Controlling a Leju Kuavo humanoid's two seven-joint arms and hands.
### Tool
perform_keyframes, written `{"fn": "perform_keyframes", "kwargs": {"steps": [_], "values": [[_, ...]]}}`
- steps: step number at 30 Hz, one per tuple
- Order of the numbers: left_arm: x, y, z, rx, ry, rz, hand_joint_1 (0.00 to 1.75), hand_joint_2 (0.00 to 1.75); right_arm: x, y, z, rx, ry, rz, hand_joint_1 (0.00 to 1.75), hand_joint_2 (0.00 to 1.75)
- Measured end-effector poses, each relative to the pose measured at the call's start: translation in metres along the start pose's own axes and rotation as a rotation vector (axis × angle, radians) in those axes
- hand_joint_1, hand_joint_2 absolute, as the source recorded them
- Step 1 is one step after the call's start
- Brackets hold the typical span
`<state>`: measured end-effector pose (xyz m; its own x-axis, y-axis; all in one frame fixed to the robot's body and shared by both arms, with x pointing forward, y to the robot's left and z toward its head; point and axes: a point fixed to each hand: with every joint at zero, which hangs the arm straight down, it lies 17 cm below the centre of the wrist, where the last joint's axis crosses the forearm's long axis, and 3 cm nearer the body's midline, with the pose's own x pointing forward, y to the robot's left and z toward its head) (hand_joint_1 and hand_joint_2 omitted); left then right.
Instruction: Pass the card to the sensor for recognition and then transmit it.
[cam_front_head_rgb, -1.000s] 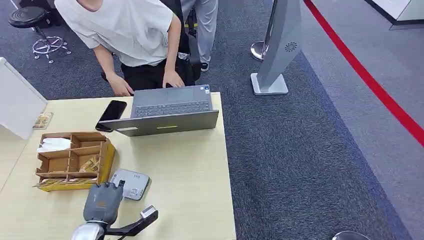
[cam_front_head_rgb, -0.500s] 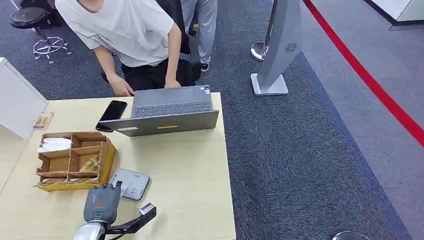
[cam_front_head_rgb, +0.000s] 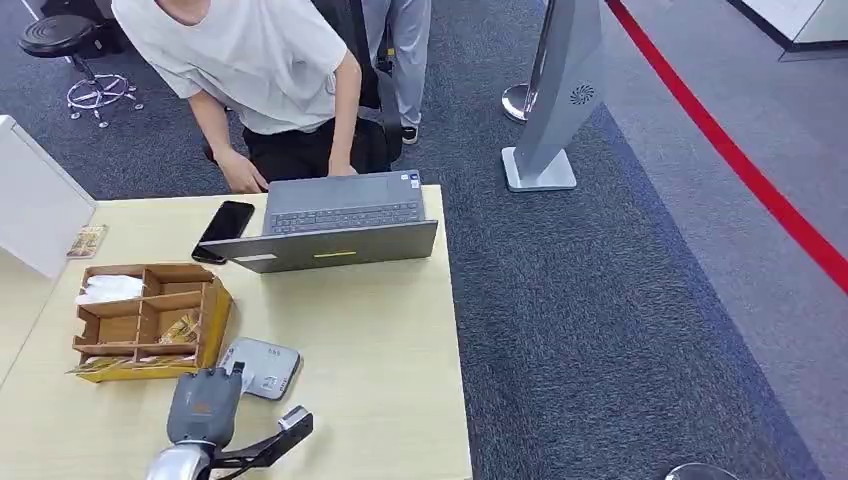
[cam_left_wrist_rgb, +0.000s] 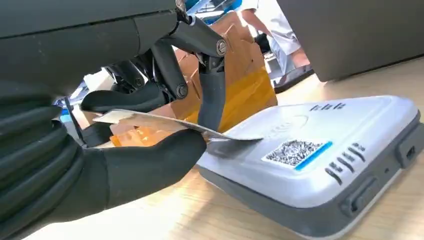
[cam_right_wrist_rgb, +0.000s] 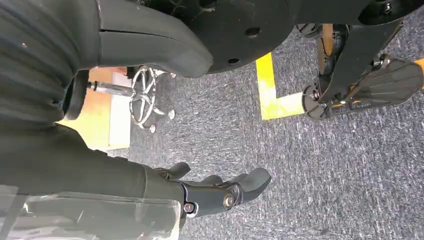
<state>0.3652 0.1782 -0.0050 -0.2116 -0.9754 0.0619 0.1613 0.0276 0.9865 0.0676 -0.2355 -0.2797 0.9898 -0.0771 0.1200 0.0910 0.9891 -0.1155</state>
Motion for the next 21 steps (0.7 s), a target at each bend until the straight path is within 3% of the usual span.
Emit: {"fn": "perform_keyframes", "kwargs": {"steps": [5,21], "values": [[0.000,0.011,0.000,0.026,-0.005,-0.004,1.75,1.75,0.001,0.000,0.000,0.000,-0.006,0.003,0.00,1.75],[0.019,0.107,-0.001,0.299,-0.073,0.003,1.75,1.75,0.002,0.004,0.001,0.001,-0.016,0.007,0.00,1.75]]}}
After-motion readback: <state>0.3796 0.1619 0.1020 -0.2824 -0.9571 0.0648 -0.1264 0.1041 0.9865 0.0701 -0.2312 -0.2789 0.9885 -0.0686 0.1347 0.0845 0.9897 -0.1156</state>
